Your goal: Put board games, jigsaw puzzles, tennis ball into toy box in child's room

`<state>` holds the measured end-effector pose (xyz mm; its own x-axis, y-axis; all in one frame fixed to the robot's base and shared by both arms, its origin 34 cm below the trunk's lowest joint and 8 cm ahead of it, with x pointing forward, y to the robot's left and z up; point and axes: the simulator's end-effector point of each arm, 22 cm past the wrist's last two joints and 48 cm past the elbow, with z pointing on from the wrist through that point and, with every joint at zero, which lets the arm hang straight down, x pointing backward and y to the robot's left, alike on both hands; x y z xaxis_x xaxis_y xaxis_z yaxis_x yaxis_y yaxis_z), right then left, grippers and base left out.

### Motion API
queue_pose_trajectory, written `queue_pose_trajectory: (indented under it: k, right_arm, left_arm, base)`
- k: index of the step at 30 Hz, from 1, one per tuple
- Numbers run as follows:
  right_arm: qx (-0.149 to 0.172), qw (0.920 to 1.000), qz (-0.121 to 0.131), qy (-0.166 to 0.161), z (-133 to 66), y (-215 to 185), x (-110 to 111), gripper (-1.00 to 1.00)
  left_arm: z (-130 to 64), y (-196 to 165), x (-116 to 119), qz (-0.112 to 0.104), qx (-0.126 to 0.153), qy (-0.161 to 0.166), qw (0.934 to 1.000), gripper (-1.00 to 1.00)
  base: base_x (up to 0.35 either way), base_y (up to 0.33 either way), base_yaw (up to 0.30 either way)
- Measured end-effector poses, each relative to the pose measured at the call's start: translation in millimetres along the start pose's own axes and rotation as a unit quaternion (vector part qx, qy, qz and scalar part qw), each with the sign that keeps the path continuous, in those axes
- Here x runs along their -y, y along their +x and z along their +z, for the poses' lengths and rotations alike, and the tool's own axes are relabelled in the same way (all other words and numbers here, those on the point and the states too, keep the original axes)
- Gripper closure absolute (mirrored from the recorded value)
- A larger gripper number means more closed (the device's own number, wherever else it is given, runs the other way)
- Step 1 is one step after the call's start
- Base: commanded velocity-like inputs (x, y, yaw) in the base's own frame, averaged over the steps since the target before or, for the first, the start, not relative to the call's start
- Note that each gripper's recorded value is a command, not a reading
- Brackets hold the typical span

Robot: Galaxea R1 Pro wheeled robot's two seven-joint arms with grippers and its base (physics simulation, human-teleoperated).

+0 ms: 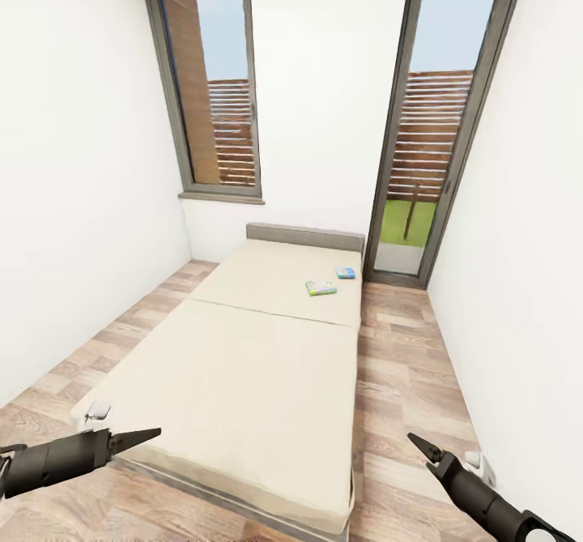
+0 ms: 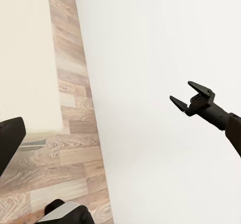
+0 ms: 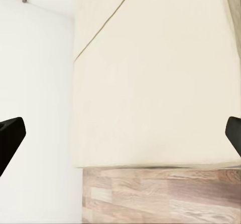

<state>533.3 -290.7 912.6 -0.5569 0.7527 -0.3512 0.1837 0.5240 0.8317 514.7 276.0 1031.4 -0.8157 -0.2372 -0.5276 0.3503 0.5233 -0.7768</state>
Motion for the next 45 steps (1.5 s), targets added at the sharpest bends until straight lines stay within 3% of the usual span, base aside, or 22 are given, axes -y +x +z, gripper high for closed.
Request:
queue_pose_trajectory:
  k: [22,45]
  right_arm:
    - [-0.006,1.0000,-0.003,-0.001,2.6,4.4,-2.3,-1.00]
    - [-0.006,1.0000,-0.003,-0.001,2.7,4.6,-1.9,-1.00]
  left_arm:
    - [8.5,7.3,2.7,0.002,-0.016,0.004,0.9999,-1.00]
    - [8.8,7.5,3.0,0.002,-0.017,0.004,0.9998,-1.00]
  base:
    - [0.001,-0.144,0.290]
    - [0.000,-0.011,0.290]
